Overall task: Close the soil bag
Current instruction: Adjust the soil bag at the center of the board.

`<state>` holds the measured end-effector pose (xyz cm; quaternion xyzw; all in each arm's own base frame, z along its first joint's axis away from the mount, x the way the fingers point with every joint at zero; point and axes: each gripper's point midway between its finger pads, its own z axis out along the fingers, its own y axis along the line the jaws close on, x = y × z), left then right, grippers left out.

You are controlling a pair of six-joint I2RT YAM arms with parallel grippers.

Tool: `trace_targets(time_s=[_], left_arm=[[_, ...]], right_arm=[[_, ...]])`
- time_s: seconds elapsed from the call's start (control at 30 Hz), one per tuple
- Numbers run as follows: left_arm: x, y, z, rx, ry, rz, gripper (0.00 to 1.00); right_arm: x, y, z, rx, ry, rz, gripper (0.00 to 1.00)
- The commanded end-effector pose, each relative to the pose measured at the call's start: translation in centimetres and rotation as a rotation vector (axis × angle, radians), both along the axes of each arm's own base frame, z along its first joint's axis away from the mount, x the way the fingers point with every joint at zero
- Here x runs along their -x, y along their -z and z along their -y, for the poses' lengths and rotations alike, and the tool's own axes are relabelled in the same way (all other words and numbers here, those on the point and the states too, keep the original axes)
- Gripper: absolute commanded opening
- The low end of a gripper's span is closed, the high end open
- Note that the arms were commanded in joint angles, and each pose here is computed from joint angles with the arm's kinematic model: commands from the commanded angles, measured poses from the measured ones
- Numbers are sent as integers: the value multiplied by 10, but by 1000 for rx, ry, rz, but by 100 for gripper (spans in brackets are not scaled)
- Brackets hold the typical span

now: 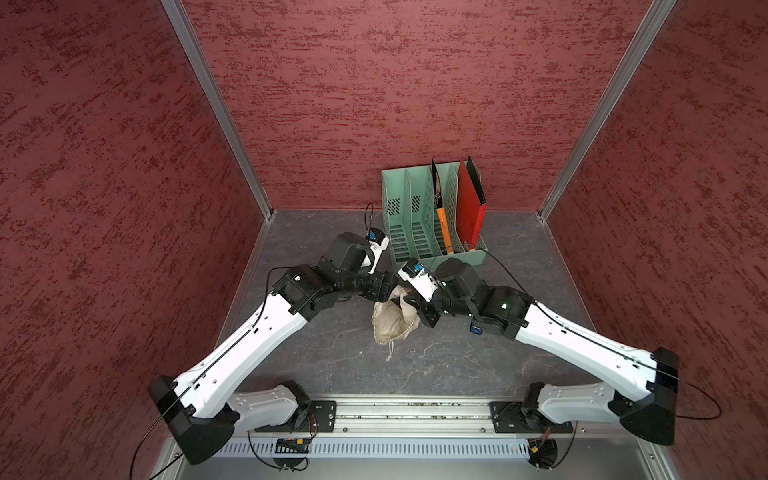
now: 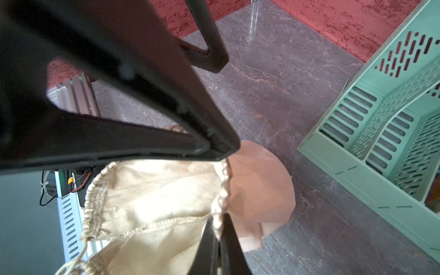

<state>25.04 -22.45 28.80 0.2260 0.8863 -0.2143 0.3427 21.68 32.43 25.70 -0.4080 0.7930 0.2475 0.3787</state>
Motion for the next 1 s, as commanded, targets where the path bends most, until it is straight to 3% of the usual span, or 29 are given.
trace_targets(time_s=[0.0, 0.17, 0.53, 0.77, 0.83, 0.9, 0.93, 0.97], left_arm=[[18, -1, 2, -11, 184, 62, 72], [26, -10, 5, 27, 304, 155, 76], [2, 4, 21, -137, 471, 205, 76], [-13, 8, 22, -215, 505, 243, 69], [-14, 9, 23, -225, 516, 239, 64], [-13, 11, 24, -234, 538, 224, 51], [-10, 13, 25, -230, 553, 208, 37], [-8, 13, 26, -223, 565, 196, 13]], right_arm=[[-3, -18, -3, -41, -14, 24, 0], [-1, -18, -2, -44, -17, 12, 0], [3, -16, 2, -50, -6, -11, 0], [2, -17, 2, -58, 4, -17, 0], [2, -17, 3, -58, 10, -16, 0], [2, -16, 4, -59, 17, -16, 0], [2, -16, 5, -61, 21, -18, 0], [1, -16, 5, -62, 29, -20, 0]])
